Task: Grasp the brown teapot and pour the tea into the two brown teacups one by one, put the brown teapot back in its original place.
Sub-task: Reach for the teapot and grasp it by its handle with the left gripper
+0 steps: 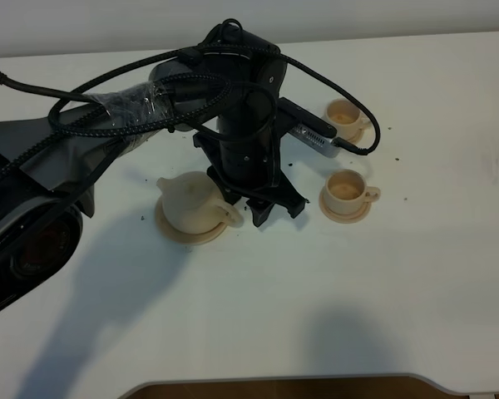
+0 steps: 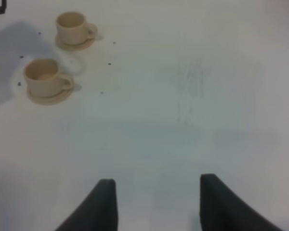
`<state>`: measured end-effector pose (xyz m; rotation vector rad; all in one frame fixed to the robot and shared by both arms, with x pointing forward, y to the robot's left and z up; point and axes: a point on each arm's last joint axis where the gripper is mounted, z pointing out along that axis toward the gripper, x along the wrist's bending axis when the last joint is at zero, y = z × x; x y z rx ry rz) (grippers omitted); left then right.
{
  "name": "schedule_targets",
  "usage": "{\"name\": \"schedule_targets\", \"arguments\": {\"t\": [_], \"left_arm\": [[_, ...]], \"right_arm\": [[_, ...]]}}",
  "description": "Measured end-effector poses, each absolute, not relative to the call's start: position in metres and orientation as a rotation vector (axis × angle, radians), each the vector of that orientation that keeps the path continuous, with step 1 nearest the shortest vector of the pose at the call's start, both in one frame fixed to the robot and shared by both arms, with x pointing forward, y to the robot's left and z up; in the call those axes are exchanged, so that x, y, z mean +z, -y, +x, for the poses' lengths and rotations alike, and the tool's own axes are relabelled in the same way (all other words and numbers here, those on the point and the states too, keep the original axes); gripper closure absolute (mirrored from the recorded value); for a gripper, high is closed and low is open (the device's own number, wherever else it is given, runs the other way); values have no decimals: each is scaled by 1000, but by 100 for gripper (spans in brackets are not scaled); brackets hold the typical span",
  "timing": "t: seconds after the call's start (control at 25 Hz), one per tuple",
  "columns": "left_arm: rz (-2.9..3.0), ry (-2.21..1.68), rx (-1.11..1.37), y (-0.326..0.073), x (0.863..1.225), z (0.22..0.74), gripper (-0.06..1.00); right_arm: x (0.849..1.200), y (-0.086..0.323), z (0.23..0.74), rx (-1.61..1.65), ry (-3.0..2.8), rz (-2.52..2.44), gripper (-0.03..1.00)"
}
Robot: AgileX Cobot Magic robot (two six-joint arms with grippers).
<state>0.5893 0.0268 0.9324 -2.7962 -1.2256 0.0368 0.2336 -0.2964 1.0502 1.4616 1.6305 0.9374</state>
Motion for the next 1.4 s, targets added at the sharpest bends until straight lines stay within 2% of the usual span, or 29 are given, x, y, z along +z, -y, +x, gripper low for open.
{"name": "schedule_targets", "arguments": {"t": [0.44,0.88,1.4], "left_arm": [[-2764,1167,115,-34,919,577,50],[-2767,1216,131,-46,933,576,50],[-2699,1212,248,-63,915,566,51]], "right_arm": [[1050,296,234,937,-1631,1462,55],[1050,296,234,938,-1631,1462,55],[1050,296,234,938,-1630,1462,55]]}}
